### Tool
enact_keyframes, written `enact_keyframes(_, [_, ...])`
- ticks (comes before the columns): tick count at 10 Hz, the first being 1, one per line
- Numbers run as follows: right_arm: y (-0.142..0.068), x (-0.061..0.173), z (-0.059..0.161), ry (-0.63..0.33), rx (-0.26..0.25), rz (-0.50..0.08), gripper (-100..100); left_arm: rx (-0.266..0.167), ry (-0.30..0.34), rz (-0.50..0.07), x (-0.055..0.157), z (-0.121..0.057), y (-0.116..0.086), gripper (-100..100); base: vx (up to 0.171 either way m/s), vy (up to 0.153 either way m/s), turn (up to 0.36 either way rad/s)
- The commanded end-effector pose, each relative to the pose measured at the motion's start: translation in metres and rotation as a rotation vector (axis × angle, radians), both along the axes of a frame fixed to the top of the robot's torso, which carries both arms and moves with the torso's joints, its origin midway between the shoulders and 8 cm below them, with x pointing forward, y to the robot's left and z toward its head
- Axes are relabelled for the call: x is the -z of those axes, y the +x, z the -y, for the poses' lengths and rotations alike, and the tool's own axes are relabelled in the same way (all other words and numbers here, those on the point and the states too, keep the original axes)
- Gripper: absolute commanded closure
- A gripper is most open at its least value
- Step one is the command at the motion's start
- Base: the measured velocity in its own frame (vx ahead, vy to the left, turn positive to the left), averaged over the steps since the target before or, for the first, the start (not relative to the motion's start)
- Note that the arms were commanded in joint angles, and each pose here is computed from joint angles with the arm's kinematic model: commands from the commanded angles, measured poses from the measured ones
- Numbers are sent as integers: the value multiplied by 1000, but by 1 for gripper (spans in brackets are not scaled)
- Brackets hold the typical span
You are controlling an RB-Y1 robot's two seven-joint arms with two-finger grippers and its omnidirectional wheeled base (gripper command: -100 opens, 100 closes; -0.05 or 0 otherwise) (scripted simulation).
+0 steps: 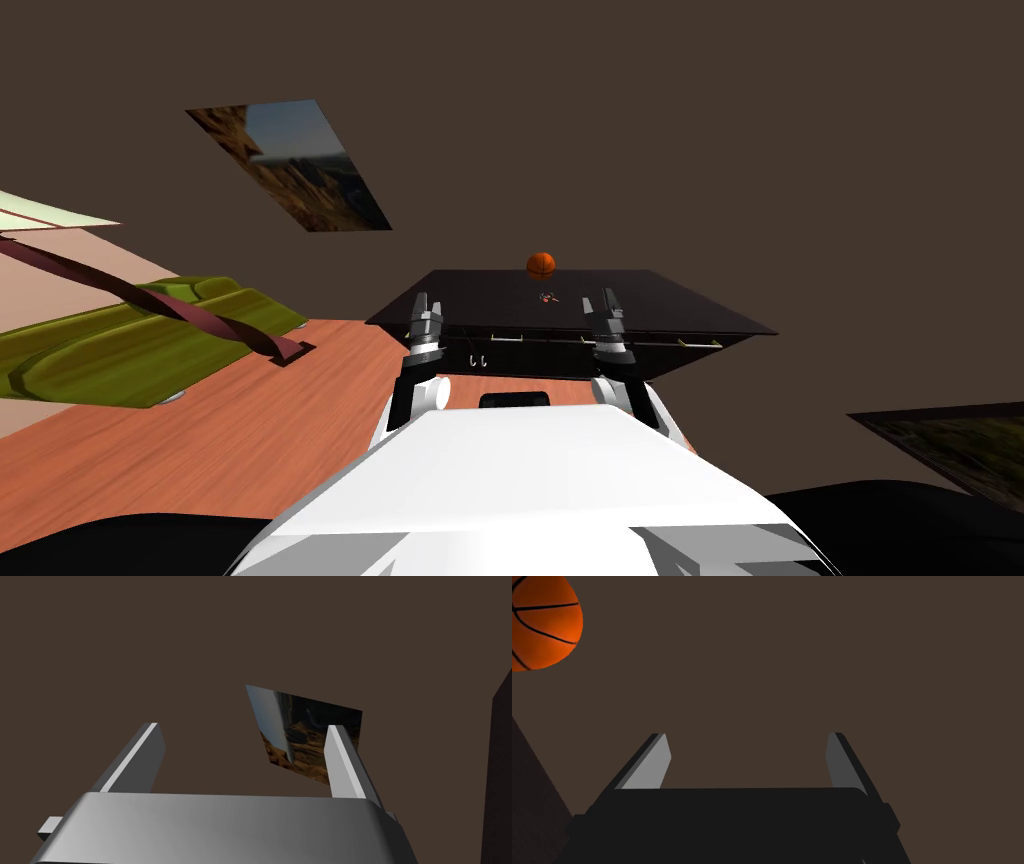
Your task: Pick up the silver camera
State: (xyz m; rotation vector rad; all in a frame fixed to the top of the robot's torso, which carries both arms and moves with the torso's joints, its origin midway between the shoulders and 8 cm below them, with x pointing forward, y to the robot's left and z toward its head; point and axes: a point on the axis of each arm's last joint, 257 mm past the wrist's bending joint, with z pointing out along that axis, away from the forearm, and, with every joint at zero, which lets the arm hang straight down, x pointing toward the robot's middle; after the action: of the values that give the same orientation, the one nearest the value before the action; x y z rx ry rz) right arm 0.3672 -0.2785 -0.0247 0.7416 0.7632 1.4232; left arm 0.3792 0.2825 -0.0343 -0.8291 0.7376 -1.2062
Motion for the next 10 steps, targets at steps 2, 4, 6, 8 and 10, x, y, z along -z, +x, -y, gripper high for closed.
enact_keyframes(2, [4,23,-6,-65,-34,-65,-100,0,0,0,0,0,0,0,-93,94,8])
enact_keyframes(4, [7,41,-10,-106,-55,-111,-100,0,0,0,0,0,0,0,-91,101,23])
enact_keyframes(6, [8,81,-18,-171,-92,-204,-100,0,0,0,0,0,0,0,-111,123,71])
enact_keyframes(8, [7,105,-21,-224,-121,-259,-100,0,0,0,0,0,0,0,-87,79,46])
enact_keyframes(10, [4,137,-22,-274,-145,-329,-100,0,0,0,0,0,0,0,-63,66,79])
